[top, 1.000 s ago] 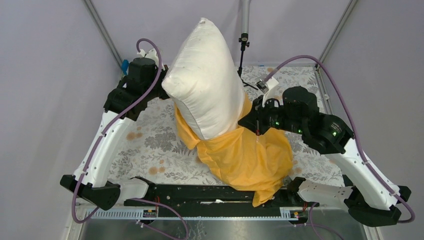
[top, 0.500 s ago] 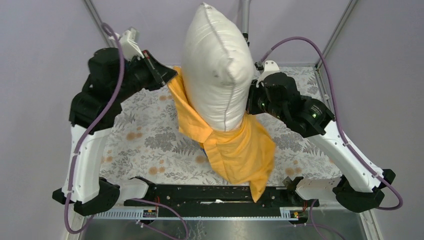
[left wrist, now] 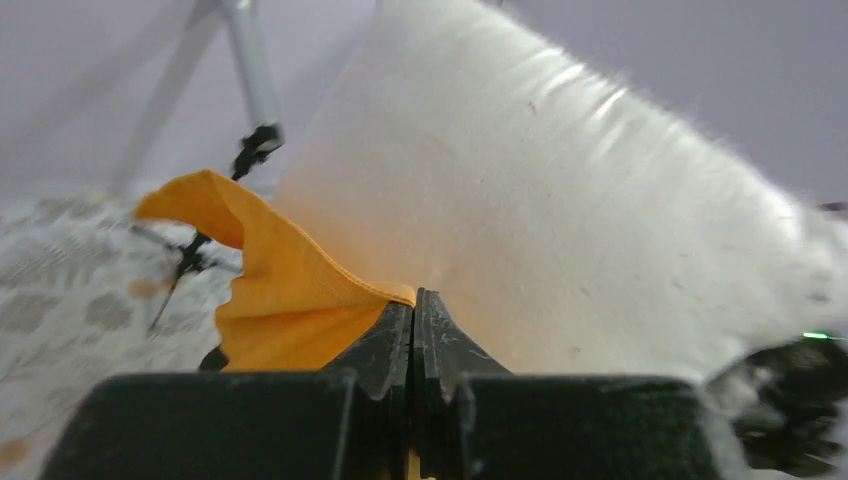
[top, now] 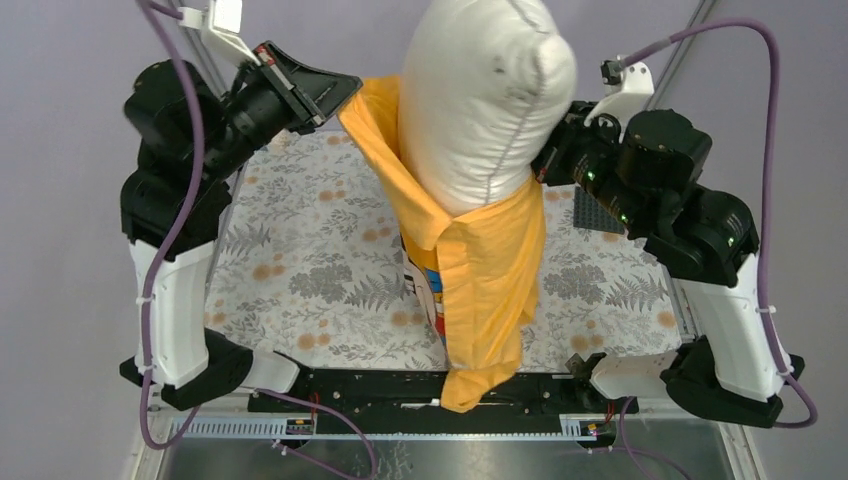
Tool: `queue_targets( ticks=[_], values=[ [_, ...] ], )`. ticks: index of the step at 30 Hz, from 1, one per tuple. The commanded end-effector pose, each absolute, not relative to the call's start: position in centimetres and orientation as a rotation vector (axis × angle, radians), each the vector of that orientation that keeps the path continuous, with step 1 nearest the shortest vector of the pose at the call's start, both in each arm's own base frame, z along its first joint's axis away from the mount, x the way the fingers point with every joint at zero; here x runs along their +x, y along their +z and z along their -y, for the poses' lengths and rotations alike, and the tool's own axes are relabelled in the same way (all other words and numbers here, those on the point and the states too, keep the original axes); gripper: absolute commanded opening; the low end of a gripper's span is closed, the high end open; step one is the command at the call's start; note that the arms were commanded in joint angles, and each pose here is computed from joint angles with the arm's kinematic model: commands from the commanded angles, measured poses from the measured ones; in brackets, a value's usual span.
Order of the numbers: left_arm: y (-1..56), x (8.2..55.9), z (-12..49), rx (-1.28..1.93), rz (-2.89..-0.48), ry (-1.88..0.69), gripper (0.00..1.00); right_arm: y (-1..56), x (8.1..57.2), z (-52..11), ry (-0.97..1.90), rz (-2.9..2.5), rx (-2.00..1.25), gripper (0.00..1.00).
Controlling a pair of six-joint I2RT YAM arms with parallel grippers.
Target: Put the pillow into the pillowcase
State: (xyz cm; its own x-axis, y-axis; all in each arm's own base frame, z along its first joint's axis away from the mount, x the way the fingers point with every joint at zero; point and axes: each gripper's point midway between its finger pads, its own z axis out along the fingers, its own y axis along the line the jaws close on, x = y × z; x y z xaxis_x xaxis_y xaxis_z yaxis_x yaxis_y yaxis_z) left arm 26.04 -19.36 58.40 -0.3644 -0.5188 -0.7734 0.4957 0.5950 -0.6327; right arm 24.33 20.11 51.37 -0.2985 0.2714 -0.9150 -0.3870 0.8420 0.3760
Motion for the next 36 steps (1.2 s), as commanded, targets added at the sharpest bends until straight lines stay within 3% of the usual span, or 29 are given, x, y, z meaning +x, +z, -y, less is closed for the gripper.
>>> queue_targets(
  ticks=[1, 10, 13, 17, 21, 24, 30, 32, 36],
  values=[
    [72.0, 18.1, 16.6, 0.046, -1.065, -1.271, 0.00, 50.2, 25.4, -21.2, 0.669, -1.743, -0.063, 0.00],
    [61.8, 24.9, 22.4, 0.131, -1.419, -1.289, 0.00, 66.0, 21.3, -12.9, 0.670, -1.310, 0.063, 0.00],
    [66.4, 22.6, 20.7, 0.147, -1.278, -1.267, 0.00, 64.8, 21.9, -13.7, 0.661, -1.322, 0.051, 0.00],
    [74.9, 17.1, 16.4, 0.124, -0.944, -1.232, 0.00, 57.2, 23.8, -16.7, 0.662, -1.488, 0.020, 0.00],
    [77.7, 14.9, 13.4, 0.050, -0.768, -1.204, 0.00, 52.5, 24.3, -17.8, 0.673, -1.561, 0.023, 0.00],
    [75.7, 16.8, 15.6, 0.081, -0.866, -1.254, 0.00, 57.5, 23.2, -15.6, 0.660, -1.458, 0.043, 0.00],
    [63.1, 23.9, 23.0, 0.122, -1.285, -1.392, 0.00, 69.1, 20.0, -9.4, 0.597, -1.183, 0.111, 0.00],
    [62.8, 24.0, 23.4, 0.142, -1.305, -1.381, 0.00, 68.5, 20.1, -9.2, 0.574, -1.195, 0.116, 0.00],
    [70.6, 20.9, 19.5, 0.136, -1.122, -1.235, 0.00, 60.8, 22.4, -11.8, 0.545, -1.363, 0.088, 0.00]
  ],
)
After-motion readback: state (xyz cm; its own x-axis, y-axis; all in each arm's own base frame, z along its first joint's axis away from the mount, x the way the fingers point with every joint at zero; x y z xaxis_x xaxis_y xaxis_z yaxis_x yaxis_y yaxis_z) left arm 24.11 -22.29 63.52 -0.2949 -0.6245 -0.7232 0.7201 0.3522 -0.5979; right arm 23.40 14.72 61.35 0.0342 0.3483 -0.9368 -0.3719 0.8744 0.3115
